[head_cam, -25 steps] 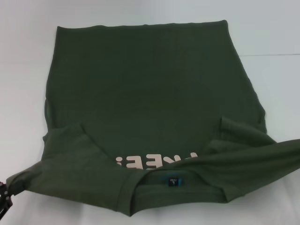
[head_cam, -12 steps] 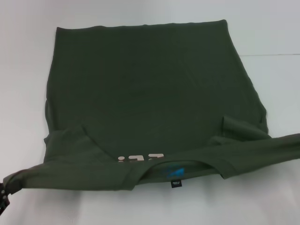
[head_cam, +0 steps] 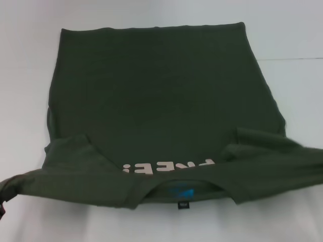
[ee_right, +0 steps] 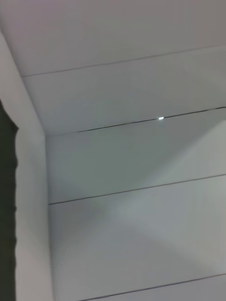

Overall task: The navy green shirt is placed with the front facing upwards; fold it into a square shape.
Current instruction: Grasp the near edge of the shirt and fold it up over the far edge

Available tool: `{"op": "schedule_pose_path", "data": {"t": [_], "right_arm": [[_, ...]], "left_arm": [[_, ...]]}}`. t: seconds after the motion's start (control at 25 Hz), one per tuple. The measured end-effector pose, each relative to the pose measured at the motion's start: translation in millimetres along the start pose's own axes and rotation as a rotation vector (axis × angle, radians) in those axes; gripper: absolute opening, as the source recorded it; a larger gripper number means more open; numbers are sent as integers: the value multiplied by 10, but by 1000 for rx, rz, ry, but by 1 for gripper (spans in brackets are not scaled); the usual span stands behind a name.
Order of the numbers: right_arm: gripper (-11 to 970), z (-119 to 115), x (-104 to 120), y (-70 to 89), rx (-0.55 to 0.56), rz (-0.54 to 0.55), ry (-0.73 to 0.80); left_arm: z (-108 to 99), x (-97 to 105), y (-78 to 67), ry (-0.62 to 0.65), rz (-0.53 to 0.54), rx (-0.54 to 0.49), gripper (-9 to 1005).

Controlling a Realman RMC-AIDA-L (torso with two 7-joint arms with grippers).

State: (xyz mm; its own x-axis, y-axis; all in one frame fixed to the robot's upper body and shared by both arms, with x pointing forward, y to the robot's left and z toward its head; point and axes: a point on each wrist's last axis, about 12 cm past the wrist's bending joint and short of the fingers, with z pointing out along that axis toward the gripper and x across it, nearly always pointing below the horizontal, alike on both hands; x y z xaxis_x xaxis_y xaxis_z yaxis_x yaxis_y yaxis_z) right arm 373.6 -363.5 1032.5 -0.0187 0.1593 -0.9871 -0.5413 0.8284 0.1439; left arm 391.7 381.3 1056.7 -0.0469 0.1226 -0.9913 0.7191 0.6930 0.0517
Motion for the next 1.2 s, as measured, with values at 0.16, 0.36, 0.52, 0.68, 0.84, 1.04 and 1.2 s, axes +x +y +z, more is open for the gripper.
{"op": "schedule_pose_path", "data": {"t": [0.16, 0.36, 0.52, 0.68, 0.84, 1.04, 1.2], "right_arm": [[30, -157, 5, 88, 6, -13, -14], [30, -305, 34, 213, 12, -34, -28], [30, -365, 46, 251, 14, -51, -23], [31, -413, 75, 305, 18, -78, -18], [31, -419, 90, 327, 13, -84, -15], [31, -305, 94, 293, -13, -76, -17], [30, -200, 118, 264, -33, -61, -6]], "left_arm": [[-38, 3, -87, -24, 77, 13, 29], [-89, 32, -188, -31, 127, 19, 29], [-144, 60, -264, -30, 168, 13, 29], [-163, 78, -309, -26, 175, 16, 29], [-151, 86, -317, -26, 145, 18, 30], [-66, 68, -269, -34, 97, 34, 30], [35, 53, -219, -45, 58, 51, 30]]}}
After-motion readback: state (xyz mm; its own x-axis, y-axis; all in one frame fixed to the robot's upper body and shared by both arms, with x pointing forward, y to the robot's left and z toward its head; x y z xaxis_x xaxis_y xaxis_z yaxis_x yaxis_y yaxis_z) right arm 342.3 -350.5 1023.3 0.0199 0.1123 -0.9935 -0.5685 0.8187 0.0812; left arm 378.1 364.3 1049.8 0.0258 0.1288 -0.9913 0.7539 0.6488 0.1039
